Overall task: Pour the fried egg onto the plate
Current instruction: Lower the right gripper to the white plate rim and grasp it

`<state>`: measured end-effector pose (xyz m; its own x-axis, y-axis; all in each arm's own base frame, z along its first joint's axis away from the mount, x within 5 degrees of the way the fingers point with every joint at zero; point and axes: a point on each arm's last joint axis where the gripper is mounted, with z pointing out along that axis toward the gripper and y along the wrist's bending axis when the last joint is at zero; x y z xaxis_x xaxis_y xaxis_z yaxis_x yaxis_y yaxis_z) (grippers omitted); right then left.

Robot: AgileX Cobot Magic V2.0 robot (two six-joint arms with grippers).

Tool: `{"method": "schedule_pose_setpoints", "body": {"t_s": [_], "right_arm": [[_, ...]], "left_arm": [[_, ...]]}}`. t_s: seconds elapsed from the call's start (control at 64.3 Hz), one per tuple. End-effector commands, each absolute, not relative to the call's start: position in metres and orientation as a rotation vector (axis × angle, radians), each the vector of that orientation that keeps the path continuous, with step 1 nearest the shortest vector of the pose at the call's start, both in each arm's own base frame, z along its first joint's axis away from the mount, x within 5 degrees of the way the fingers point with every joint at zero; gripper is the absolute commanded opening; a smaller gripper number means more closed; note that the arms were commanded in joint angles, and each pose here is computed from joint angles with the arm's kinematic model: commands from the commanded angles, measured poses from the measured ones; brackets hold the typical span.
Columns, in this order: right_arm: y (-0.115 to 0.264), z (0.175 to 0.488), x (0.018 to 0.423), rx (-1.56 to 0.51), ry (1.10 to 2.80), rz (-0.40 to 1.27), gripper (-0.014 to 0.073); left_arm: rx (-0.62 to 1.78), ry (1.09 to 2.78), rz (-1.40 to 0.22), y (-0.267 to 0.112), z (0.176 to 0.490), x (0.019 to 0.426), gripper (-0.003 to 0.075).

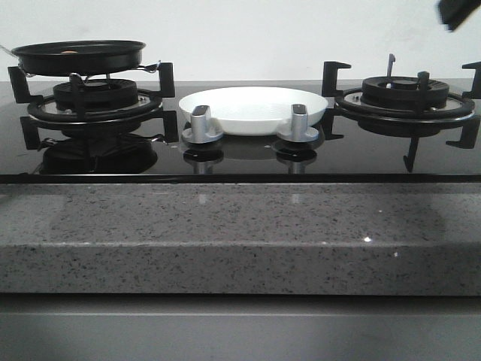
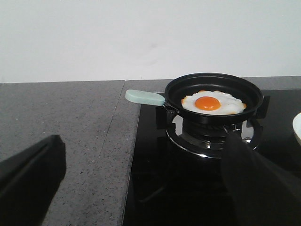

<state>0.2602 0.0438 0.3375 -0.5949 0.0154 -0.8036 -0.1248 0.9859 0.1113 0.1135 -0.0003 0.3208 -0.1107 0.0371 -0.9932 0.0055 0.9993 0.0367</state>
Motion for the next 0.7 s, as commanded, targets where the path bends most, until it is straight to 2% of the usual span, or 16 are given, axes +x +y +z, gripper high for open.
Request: {"method": "schedule_pose_setpoints", "body": {"t_s": [0.0,0.156,0.28,0.685], "right_arm": [[0.055,0.360,0.276,-0.100,2.107,0.223,0.0634],[0.077,0.357,0.304,-0.159,2.141,0.253,0.0516],[0.090,0.355,0.323,-0.183,2.181,0.273,0.0462],[0.114,0.346,0.393,-0.277,2.440,0.283,0.0450]], "left_arm": [[0.030,1.564,0.012,-0.001,0.341,0.114,0.0662],[0.030,1.564,0.012,-0.001,0.341,0.114,0.0662],[0.030,1.564,0.012,-0.001,0.341,0.114,0.0662],[0.030,1.564,0.012,-0.001,0.341,0.114,0.0662]]}}
